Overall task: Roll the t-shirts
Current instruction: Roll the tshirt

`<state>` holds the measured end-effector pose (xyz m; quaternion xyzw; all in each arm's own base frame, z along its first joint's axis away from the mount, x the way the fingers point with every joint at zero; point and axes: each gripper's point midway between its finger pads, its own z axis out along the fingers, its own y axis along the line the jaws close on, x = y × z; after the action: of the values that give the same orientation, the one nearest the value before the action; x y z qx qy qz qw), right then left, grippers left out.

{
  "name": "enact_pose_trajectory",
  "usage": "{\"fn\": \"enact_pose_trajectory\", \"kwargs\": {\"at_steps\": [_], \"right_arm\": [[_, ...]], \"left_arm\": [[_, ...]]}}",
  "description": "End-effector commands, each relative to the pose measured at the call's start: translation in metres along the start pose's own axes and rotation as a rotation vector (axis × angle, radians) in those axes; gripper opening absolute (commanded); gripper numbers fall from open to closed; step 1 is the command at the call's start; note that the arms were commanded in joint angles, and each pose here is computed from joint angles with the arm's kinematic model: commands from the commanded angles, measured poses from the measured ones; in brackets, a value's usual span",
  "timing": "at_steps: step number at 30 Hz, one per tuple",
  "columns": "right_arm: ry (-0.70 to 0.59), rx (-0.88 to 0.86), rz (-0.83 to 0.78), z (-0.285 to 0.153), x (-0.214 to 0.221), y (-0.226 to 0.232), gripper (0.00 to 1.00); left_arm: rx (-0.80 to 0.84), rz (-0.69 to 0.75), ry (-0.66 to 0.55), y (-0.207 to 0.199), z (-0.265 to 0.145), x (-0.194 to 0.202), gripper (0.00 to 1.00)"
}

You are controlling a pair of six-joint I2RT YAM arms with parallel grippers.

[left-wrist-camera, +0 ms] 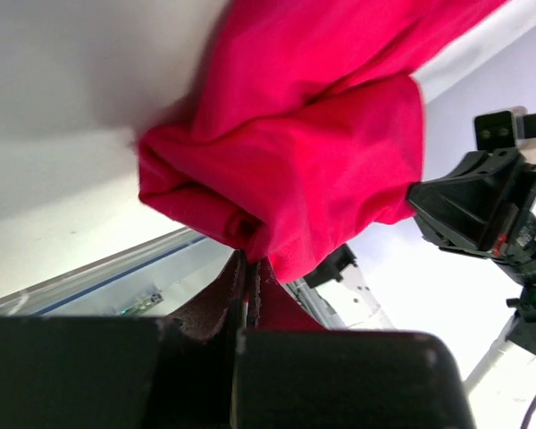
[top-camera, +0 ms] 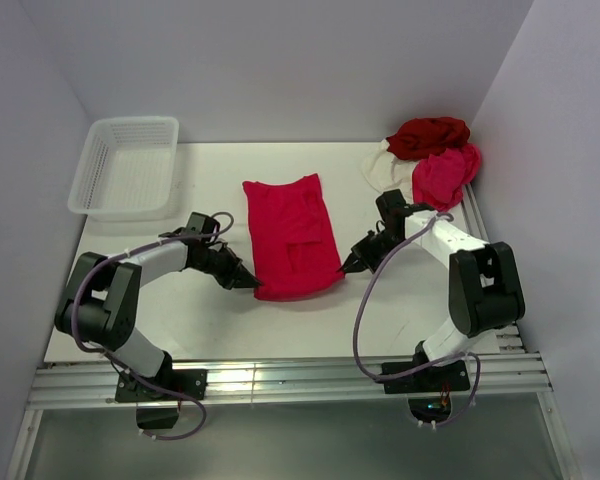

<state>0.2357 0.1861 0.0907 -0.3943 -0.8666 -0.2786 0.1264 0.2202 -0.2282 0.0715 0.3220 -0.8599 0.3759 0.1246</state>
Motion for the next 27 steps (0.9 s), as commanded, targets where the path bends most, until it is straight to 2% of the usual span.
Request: {"fn": "enact_pose_trajectory", "kwargs": {"at_steps": [1,15,27], "right_arm": [[0.02,-0.008,0.047,-0.011,-0.002,0.015,0.0],[0.055,-0.034,0.137,-0.009,-0.03,0.044,0.0],[0.035,-0.02,0.16,0.008,-0.067,0.064,0.0]], "left_arm": [[0.079,0.035,0.009,-0.033,-0.01,-0.006,0.0],[0.126,-0.008,0.001,-0.049,-0.018,-0.049,0.0],[0.1,-0.04,-0.008,-0.046,-0.005,-0.08,0.0]]}}
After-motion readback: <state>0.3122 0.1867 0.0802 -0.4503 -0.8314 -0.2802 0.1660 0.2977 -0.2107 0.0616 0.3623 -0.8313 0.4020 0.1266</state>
